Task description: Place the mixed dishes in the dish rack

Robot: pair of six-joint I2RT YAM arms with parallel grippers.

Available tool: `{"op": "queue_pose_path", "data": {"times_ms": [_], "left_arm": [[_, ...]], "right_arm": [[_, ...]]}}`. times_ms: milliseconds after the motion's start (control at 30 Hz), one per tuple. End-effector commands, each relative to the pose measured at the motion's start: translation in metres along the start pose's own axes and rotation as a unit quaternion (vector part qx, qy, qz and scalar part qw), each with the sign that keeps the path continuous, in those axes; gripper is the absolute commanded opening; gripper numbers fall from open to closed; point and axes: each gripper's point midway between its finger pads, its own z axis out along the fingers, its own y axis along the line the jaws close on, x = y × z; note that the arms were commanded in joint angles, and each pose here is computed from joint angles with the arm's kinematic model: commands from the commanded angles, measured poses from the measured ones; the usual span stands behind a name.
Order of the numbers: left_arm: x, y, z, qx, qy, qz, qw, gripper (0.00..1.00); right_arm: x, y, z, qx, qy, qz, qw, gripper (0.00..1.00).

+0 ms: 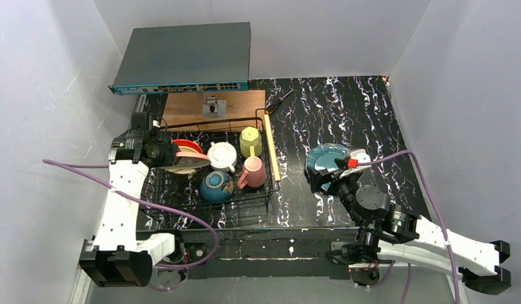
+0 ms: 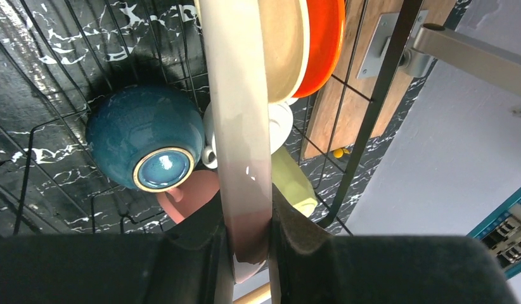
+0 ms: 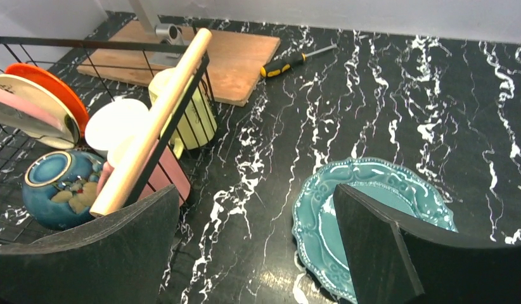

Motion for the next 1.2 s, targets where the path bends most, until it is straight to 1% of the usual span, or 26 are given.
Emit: {"op": "queue_pose_path", "data": {"times_ms": [0, 200, 467, 733, 1033, 1167], "left_arm": [[-0.005, -0.021, -0.005, 0.041, 0.01, -0.033, 0.999, 0.0], [-0.012, -0.021, -0.002, 0.035, -0.004, -0.041, 0.999, 0.0], [-0.009, -0.019, 0.008, 0.026, 0.008, -0.046, 0.999, 0.0], [-0.01, -0.013, 0.018, 0.015, 0.004, -0.05, 0.999, 0.0], [-0.011, -0.007, 0.023, 0.001, 0.0, -0.045, 0.999, 0.0], [-0.011, -0.002, 0.024, -0.022, -0.001, -0.032, 0.999, 0.0]], "right_arm": [[0.008, -0.006, -0.002, 0.02, 0.011, 0.027, 0.999, 0.98], [0.015, -0.007, -0.004, 0.019, 0.019, 0.032, 0.999, 0.98], [0.018, -0.008, -0.004, 0.019, 0.019, 0.035, 0.999, 0.98], [0.021, -0.008, -0.004, 0.02, 0.022, 0.037, 0.999, 0.98], [0.025, -0.007, -0.002, 0.021, 0.026, 0.035, 0.999, 0.98], [0.026, -0.004, -0.001, 0.018, 0.028, 0.035, 0.999, 0.98]]}}
